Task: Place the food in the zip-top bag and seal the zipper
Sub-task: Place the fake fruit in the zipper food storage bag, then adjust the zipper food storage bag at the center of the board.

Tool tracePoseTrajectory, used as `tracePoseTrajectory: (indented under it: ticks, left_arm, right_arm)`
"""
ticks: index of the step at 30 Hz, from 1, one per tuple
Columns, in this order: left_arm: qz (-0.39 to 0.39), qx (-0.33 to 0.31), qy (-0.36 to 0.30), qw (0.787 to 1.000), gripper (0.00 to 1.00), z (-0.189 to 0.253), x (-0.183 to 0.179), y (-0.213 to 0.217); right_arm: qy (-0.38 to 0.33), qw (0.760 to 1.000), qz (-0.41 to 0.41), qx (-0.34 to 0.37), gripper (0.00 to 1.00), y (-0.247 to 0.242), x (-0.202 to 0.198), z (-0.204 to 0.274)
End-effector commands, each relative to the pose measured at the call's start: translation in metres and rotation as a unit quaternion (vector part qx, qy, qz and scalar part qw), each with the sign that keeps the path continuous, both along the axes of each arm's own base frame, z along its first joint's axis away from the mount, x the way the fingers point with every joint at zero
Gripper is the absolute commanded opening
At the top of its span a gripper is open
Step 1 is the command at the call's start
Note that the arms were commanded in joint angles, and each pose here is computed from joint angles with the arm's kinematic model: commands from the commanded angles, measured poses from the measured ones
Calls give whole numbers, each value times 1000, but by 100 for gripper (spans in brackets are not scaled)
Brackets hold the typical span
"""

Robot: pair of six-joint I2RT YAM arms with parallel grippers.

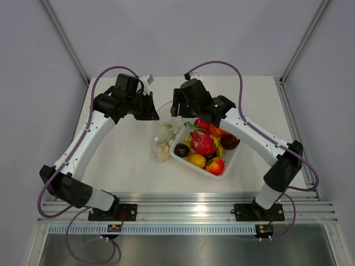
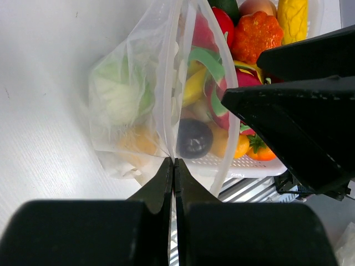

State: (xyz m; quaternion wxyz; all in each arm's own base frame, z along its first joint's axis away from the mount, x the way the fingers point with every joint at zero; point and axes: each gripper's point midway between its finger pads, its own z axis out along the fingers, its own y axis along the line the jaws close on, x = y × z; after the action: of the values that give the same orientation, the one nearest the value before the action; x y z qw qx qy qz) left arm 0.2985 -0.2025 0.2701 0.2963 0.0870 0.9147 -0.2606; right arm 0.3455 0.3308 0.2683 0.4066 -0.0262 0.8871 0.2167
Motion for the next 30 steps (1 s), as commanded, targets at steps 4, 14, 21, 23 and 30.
tracePoseTrajectory:
  ticks: [4,14,21,23,30]
  left_arm:
    - [-13,-27,-41,999,0,23,0,-6]
    - [11,-5,-79,997,0,48,11,7]
    - [42,12,-94,995,0,57,24,24]
    - [44,17,-88,995,0,49,24,25]
    - [24,1,-25,999,0,-6,12,12]
  right_arm:
    - [40,998,-30,-35,55,-13,-2,-40]
    - [2,1000,-6,-18,0,-2,7,-4]
    - [-55,998,-38,16,0,-18,9,28]
    - [-48,998,-43,15,0,-23,11,19]
    - [7,999,-45,-15,6,-25,10,-43]
